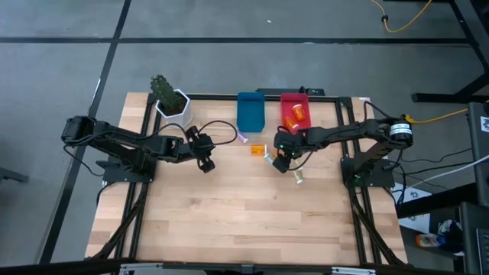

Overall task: Pick and place medicine bottles into bin by pill shape (circle, oval)
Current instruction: Put the large orange pill bottle into the red bin

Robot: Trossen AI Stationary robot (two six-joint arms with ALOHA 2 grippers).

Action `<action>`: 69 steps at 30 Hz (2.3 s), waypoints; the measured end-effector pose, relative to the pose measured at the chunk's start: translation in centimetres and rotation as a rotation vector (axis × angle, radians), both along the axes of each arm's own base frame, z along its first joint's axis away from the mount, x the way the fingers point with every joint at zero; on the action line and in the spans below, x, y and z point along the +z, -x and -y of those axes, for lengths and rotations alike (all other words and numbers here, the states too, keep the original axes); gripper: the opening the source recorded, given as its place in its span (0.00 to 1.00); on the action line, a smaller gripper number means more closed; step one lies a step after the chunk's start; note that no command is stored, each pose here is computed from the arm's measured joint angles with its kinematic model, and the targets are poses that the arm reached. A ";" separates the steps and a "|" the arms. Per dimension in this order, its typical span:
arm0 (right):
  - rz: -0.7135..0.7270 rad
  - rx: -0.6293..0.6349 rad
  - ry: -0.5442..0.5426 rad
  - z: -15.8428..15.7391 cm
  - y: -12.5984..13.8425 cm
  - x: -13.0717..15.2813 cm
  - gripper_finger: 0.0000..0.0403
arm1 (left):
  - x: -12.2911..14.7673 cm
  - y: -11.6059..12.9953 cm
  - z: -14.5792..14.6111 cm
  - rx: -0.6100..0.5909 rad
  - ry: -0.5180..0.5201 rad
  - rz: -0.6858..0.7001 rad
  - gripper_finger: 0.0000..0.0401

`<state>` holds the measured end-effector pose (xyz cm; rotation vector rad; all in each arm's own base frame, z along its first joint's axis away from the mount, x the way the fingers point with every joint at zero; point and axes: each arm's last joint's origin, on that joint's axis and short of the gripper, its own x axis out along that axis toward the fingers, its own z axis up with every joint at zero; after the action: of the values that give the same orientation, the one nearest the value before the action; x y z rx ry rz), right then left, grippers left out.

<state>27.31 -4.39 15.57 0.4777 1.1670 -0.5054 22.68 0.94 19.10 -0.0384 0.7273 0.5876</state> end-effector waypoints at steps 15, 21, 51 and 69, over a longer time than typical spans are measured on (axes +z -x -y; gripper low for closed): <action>-0.029 0.039 0.028 0.0 0.5 -0.6 0.53 | 0.0 0.0 0.0 0.000 0.000 0.000 0.09; 0.002 0.102 0.056 0.1 -0.5 0.7 0.48 | 0.0 0.0 0.0 0.000 0.000 0.000 0.09; -0.154 -0.159 0.331 8.2 0.3 18.5 0.49 | 0.0 0.0 0.0 0.002 0.002 0.001 0.09; -0.209 -0.196 0.093 13.7 3.8 10.4 0.50 | 0.0 0.0 0.0 0.010 0.010 0.008 0.09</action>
<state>23.48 -18.09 25.95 0.4693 1.2963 -0.7912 22.68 0.94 19.10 -0.0531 0.7227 0.5931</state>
